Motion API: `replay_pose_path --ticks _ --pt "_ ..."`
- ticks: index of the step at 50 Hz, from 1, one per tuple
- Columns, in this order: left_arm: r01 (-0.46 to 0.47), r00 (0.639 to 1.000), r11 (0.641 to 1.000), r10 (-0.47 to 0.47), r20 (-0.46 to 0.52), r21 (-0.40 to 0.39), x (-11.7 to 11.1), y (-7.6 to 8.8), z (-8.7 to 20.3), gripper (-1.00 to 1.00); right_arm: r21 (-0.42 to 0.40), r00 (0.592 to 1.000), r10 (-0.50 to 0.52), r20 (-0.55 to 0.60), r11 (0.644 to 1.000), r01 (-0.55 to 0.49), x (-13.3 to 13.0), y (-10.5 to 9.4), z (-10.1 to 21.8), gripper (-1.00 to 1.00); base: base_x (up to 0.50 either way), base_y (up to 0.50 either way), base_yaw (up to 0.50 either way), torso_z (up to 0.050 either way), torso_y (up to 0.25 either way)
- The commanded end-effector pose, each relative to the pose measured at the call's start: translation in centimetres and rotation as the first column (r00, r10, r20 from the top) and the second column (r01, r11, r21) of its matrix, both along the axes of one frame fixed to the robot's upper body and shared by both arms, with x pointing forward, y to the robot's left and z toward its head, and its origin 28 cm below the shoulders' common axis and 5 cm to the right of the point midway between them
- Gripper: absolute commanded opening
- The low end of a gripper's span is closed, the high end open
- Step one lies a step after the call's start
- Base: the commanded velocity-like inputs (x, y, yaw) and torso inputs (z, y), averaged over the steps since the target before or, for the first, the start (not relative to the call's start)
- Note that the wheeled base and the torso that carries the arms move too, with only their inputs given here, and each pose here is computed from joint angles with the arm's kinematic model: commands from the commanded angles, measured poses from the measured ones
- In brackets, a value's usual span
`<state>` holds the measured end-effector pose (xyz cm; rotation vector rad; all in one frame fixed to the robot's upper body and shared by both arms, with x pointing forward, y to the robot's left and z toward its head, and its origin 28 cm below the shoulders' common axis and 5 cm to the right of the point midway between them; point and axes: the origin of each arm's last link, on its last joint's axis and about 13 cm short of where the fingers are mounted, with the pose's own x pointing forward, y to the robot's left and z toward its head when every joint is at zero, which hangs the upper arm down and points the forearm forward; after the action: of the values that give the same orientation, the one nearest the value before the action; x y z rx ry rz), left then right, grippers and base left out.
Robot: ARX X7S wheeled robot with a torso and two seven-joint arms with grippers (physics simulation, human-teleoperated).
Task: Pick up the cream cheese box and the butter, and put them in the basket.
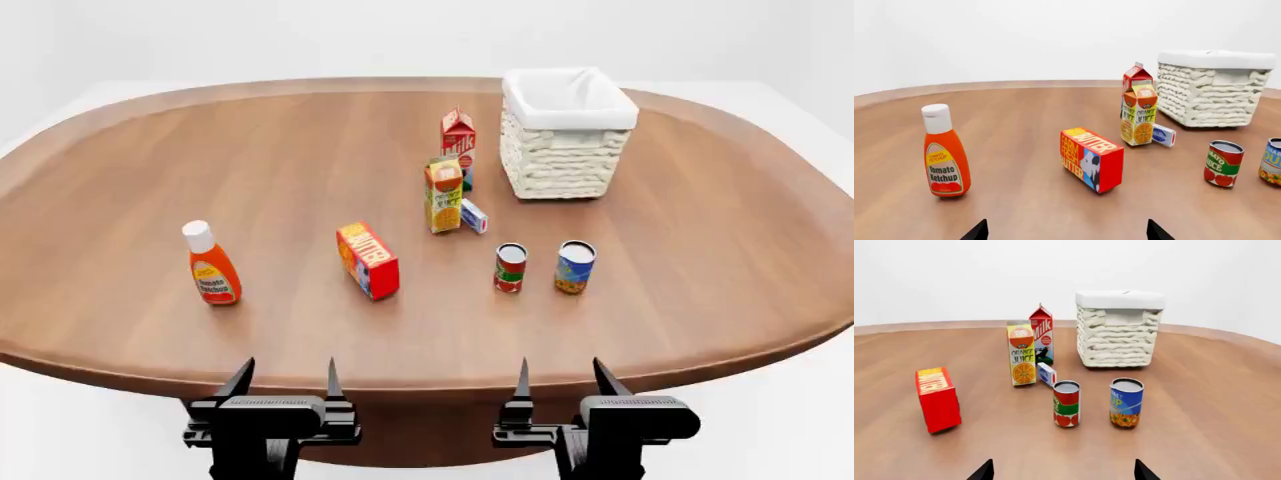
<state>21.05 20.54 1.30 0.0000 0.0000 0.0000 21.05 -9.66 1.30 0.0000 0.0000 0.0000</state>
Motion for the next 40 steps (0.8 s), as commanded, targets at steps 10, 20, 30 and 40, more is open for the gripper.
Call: replay_pose_path --ticks 10,20,30,40 --pt "0.006 1.000 1.000 -0.006 -0.015 0.014 0.04 -0.08 -0.39 1.00 -0.004 1.000 0.001 -0.008 1.000 -0.001 -0.14 0.02 0.06 1.00 0.00 0.00 0.00 0.000 0.000" --pt "0.020 0.999 1.000 -0.020 -0.040 0.011 0.09 -0.19 -0.41 1.00 -0.001 1.000 0.003 -0.012 1.000 -0.003 -0.13 0.06 0.09 1.00 0.00 0.00 0.00 0.000 0.000" --pt "0.023 0.998 0.999 -0.021 -0.065 0.022 0.21 -0.27 -0.65 1.00 -0.020 1.000 0.015 -0.002 1.000 -0.015 -0.21 0.22 0.18 1.00 0.00 0.00 0.00 0.000 0.000" --pt "0.023 0.998 0.999 -0.021 -0.060 0.029 0.14 -0.31 -0.58 1.00 -0.021 1.000 0.022 -0.008 1.000 -0.022 -0.32 0.36 -0.01 1.00 0.00 0.00 0.00 0.000 0.000"
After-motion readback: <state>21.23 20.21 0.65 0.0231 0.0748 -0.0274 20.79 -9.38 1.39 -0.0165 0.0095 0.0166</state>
